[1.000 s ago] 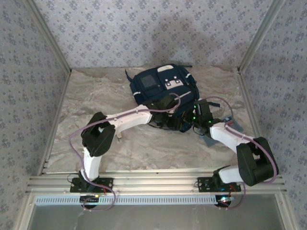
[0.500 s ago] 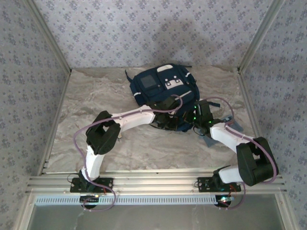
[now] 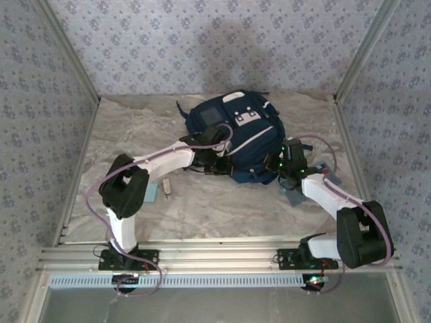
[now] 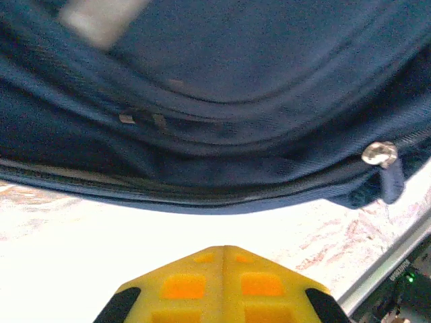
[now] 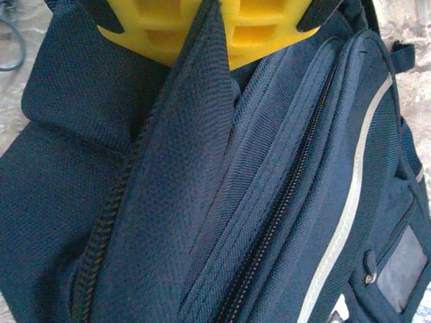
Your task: Pack books, pencil case, and school supplies into a backpack
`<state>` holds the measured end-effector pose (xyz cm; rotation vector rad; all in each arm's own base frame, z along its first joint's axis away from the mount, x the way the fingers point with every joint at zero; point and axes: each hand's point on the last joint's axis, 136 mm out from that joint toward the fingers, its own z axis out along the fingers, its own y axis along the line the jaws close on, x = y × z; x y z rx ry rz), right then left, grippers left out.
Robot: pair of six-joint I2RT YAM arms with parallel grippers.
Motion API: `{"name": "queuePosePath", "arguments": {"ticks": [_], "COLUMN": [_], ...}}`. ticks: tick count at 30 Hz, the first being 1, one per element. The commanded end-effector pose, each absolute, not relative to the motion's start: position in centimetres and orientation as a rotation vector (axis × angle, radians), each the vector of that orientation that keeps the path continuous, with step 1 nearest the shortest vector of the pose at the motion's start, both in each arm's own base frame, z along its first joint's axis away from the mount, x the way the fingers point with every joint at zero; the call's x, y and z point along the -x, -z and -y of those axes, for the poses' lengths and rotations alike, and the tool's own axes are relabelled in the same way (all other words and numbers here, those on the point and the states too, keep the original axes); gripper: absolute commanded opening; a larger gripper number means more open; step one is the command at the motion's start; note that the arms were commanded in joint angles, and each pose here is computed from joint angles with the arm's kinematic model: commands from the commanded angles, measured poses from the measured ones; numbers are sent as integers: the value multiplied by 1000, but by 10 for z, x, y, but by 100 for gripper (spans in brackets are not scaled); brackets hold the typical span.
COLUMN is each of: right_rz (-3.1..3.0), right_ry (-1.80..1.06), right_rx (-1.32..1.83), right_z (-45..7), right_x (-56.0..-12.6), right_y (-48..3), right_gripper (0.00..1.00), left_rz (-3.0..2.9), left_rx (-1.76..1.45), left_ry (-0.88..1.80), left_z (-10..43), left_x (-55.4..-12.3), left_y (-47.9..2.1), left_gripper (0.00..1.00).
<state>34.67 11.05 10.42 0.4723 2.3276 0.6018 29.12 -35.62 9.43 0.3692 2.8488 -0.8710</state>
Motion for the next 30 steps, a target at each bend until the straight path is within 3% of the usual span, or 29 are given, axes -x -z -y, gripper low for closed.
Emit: {"name": "queuePosePath", "arguments": {"ticks": [1,7,12,16,30], "right_rz": [-2252,-2242,-2226,-2198,-2099], "right_ry": [-551,-569,-662,-743,-820], "right_rx": [-451,-456,-506,-551,-617], "right_z": [-100,-101,-115,-132,-159], "right_x": [-354,-354,-354,-352,-347], "right_y": [-122,-126,-128,-133,-150], "right_gripper": [0,0,0,0,0], "left_rz": [-2861,-2832,-2752,-2701,-2780], "left_rx": [-391,-331,-286,-286,-232], "left_ry": [823,890,1090,1134,934], "left_z": [343,344,377,393,390], "left_x": [-288,-298,-292,-280,-268], "left_y": [-99,-102,-129,-149,-122], "left_gripper": [0,0,35,50,49]}}
